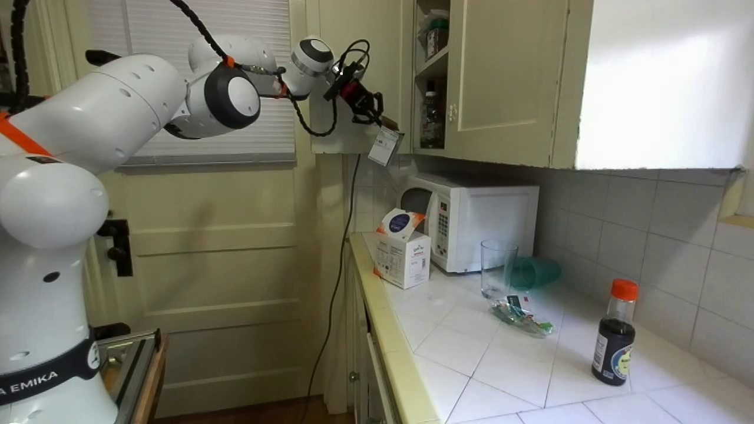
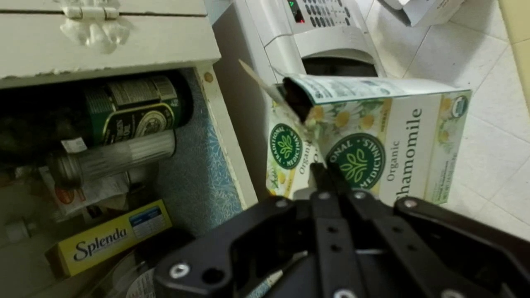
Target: Remove the box from the top cabinet
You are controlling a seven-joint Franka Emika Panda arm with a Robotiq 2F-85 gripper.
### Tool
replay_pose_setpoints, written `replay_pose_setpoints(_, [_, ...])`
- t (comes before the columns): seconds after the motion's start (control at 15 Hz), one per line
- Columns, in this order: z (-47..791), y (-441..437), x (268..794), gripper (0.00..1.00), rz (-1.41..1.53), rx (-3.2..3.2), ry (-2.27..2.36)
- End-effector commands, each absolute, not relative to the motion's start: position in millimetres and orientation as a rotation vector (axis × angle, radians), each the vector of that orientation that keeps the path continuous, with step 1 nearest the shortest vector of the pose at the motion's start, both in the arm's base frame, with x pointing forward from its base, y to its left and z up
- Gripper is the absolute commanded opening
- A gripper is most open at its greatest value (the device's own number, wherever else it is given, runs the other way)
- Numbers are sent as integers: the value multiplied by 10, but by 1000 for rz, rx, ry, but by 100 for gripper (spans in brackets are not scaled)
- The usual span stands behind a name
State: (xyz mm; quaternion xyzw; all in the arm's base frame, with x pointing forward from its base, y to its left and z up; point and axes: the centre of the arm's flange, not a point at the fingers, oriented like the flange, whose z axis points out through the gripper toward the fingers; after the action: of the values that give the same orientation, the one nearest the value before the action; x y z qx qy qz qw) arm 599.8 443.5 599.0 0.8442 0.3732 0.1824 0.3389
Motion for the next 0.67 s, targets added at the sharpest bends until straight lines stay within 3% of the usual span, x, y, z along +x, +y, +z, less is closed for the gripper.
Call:
replay_pose_setpoints(0.0, [5985,4405,6015,2,469,2204,962])
replay_pose_setpoints(0.6, [5604,3846,5989,0,696,1988,1308])
